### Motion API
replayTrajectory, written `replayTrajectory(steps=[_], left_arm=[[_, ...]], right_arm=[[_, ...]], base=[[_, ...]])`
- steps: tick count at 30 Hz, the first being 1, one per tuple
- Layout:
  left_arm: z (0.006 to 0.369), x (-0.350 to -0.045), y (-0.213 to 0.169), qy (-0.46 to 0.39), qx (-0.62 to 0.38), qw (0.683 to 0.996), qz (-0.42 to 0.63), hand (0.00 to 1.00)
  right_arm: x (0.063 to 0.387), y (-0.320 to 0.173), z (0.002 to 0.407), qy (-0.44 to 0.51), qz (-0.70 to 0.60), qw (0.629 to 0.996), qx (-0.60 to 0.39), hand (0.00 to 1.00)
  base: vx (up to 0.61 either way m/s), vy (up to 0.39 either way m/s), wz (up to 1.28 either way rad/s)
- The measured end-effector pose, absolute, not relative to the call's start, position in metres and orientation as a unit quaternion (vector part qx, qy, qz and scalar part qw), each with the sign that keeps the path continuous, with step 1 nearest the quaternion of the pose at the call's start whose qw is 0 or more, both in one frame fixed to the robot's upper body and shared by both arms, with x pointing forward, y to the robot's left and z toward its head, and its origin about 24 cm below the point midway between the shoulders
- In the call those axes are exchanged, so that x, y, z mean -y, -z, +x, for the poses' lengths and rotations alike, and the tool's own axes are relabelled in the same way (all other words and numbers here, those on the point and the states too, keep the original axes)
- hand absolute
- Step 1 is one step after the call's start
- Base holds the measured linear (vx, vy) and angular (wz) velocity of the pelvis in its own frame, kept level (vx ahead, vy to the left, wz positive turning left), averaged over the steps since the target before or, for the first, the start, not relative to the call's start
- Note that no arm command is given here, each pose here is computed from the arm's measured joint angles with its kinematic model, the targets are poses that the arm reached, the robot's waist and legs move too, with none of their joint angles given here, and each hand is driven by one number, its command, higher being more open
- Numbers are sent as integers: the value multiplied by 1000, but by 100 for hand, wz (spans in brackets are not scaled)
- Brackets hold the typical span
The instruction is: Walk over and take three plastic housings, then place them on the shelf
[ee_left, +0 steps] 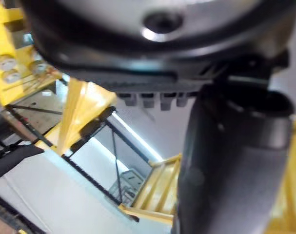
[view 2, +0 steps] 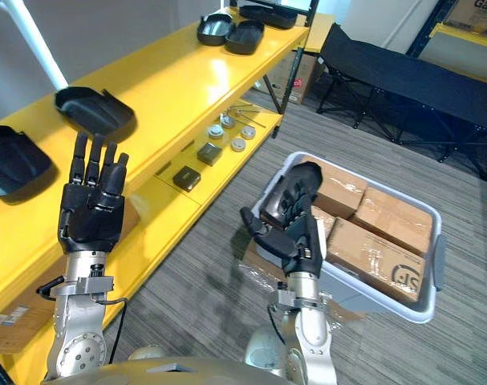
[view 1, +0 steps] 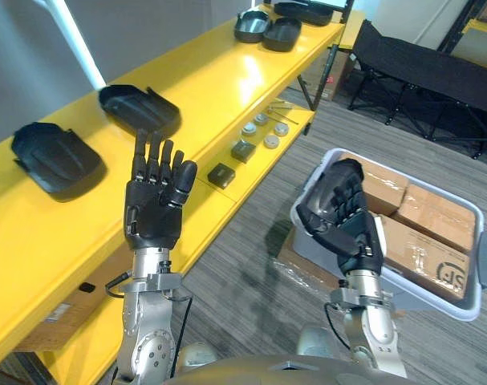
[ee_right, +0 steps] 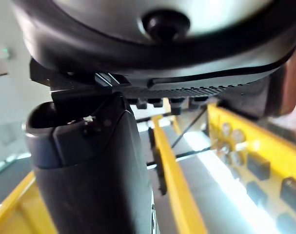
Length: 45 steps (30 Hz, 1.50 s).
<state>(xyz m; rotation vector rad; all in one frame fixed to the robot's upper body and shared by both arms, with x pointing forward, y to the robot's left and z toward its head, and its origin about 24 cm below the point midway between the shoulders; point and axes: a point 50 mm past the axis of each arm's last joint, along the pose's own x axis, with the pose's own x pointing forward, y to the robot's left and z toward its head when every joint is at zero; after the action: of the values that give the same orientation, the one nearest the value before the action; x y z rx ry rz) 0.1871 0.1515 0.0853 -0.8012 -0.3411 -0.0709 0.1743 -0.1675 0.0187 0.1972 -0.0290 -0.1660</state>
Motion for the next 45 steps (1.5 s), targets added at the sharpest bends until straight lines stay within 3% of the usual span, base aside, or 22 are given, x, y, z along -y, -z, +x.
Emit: replayTrajectory(steps=[4, 9, 17, 24, 31, 45], left_arm=[[196, -128, -91, 77, 150, 896, -411, 100], [199, -125, -95, 94, 156, 894, -409, 100], [198, -123, -90, 118, 155, 896, -399, 100], [202, -120, -96, 171, 163, 906, -350, 100], [212, -107, -107, 212, 162, 905, -333, 100], [223, -87, -79, 235, 81, 905, -345, 100]], right_arm=[[192, -13, 172, 96, 36, 994, -25, 100], [216, -14, 164, 124, 31, 991, -37, 100], [184, -12, 177, 56, 47, 997, -36, 100], [197, 4, 227, 161, 27, 984, -66, 100], [213, -93, 323, 211, 9, 974, 77, 100], [252, -151, 376, 250, -75, 964, 55, 100]], base=[[48, -357, -57], [-16, -103, -61], [-81, 124, -50], [-84, 80, 15], [-110, -21, 18], [-1, -4, 22]])
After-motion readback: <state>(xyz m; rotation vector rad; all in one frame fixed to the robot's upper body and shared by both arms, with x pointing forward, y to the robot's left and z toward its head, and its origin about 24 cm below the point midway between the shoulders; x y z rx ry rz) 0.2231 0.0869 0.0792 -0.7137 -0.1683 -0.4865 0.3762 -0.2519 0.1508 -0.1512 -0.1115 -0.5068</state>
